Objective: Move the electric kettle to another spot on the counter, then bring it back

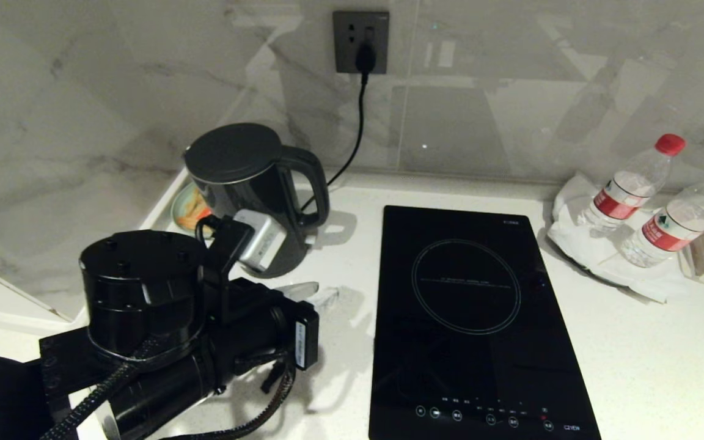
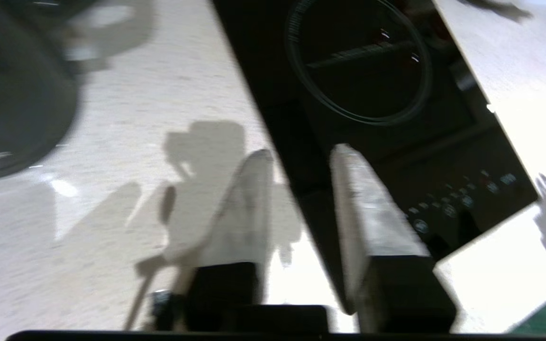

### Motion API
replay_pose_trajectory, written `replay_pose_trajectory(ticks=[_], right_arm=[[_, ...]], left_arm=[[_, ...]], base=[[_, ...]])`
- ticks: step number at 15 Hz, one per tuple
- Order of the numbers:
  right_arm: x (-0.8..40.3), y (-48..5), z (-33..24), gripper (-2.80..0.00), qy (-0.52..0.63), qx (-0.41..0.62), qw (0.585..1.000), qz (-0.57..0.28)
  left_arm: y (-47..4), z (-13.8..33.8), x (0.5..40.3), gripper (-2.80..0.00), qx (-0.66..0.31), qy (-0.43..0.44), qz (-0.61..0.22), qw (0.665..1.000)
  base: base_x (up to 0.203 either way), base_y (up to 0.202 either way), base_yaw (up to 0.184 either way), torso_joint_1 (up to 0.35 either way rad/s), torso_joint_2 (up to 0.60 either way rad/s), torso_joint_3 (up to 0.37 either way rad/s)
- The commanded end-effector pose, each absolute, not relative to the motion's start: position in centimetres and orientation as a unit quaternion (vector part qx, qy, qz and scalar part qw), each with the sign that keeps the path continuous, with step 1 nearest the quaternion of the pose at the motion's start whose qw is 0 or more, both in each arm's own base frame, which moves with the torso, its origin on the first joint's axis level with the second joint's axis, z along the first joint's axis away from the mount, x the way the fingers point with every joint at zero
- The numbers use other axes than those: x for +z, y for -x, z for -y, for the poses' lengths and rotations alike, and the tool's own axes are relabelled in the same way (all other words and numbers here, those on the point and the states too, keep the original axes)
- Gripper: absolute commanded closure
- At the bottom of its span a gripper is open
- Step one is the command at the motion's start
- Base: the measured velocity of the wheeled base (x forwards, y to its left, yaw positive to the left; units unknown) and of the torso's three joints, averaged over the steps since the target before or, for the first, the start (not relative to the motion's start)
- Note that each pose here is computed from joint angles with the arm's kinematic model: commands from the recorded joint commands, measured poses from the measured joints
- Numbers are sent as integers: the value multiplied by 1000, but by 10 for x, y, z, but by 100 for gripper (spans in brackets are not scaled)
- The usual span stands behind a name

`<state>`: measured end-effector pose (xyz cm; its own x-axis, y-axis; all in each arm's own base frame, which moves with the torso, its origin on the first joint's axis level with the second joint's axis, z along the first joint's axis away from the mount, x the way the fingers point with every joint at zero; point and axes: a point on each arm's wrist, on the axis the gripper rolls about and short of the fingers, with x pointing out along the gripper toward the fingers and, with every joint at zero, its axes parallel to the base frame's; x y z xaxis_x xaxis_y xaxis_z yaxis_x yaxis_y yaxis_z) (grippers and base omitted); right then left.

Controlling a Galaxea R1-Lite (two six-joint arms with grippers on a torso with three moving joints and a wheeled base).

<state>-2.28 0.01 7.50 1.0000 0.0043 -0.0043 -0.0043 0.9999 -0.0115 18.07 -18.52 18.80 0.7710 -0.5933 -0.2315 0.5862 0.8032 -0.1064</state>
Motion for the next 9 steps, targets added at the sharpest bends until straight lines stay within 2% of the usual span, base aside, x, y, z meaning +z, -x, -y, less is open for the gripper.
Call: replay_pose_trajectory(ticks=[1, 6, 9], right_arm=[[75, 23, 0, 0, 6, 2, 1000, -2], [75, 23, 0, 0, 6, 2, 1000, -2], [75, 23, 0, 0, 6, 2, 1000, -2]], left_arm=[[-187, 208, 177, -280, -318, 1, -141, 938], [-223, 254, 158, -280, -285, -11, -147, 947], [-245, 277, 142, -280, -250, -1, -118, 961]], base=[[0, 0, 0, 0, 0, 0], [0, 0, 0, 0, 0, 0], [0, 0, 0, 0, 0, 0]])
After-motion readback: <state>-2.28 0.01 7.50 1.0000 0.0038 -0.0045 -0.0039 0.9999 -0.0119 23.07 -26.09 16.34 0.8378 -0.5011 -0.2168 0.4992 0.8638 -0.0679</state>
